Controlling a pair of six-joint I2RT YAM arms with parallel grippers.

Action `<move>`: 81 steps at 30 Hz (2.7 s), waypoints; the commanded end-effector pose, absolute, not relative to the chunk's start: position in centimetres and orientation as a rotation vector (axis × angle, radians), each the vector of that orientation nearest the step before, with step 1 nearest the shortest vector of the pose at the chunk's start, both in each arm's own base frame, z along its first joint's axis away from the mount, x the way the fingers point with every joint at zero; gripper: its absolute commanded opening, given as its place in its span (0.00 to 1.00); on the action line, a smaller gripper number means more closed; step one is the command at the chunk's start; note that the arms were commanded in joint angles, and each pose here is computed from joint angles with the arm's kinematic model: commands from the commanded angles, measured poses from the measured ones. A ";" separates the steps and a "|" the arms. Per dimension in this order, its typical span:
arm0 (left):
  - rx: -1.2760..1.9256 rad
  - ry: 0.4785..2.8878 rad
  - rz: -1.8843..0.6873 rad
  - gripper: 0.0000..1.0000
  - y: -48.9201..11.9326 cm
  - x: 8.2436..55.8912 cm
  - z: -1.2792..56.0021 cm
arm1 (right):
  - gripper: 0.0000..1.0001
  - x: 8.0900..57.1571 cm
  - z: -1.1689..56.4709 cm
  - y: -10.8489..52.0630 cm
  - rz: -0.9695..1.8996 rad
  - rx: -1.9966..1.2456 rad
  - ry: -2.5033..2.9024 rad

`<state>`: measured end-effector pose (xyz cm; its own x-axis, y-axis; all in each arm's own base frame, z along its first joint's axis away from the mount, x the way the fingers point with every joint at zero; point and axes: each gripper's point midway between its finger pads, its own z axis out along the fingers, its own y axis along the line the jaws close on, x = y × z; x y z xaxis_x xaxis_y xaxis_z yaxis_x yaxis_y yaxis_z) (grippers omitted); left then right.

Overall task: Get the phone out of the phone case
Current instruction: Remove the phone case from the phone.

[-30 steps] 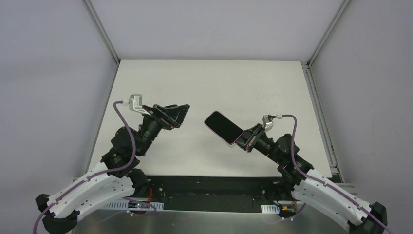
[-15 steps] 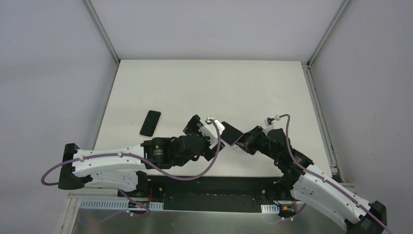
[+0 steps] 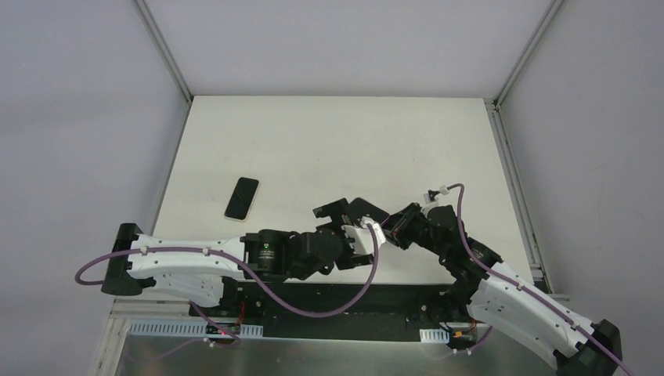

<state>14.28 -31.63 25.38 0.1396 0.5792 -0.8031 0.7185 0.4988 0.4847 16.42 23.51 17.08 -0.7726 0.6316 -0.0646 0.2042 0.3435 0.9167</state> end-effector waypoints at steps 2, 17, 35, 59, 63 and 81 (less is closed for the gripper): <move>1.333 1.425 -0.136 0.97 -33.8 13.2 24.6 | 0.00 16.7 21.8 24.2 1.553 0.720 2.099; 1.365 1.422 -0.014 0.73 -36.1 14.3 23.5 | 0.00 16.5 21.3 24.2 1.554 0.733 2.116; 1.334 1.441 -0.012 0.55 -37.5 14.7 23.2 | 0.00 16.4 21.3 24.2 1.572 0.733 2.110; 1.264 1.470 0.108 0.21 -38.3 16.6 22.5 | 0.00 16.3 21.6 24.3 1.584 0.730 2.106; 1.260 1.469 0.108 0.08 -38.0 16.6 22.7 | 0.00 16.3 21.6 24.3 1.577 0.729 2.106; 1.120 1.479 0.101 0.00 -36.0 17.2 25.9 | 0.00 16.7 20.9 23.0 1.490 0.748 2.089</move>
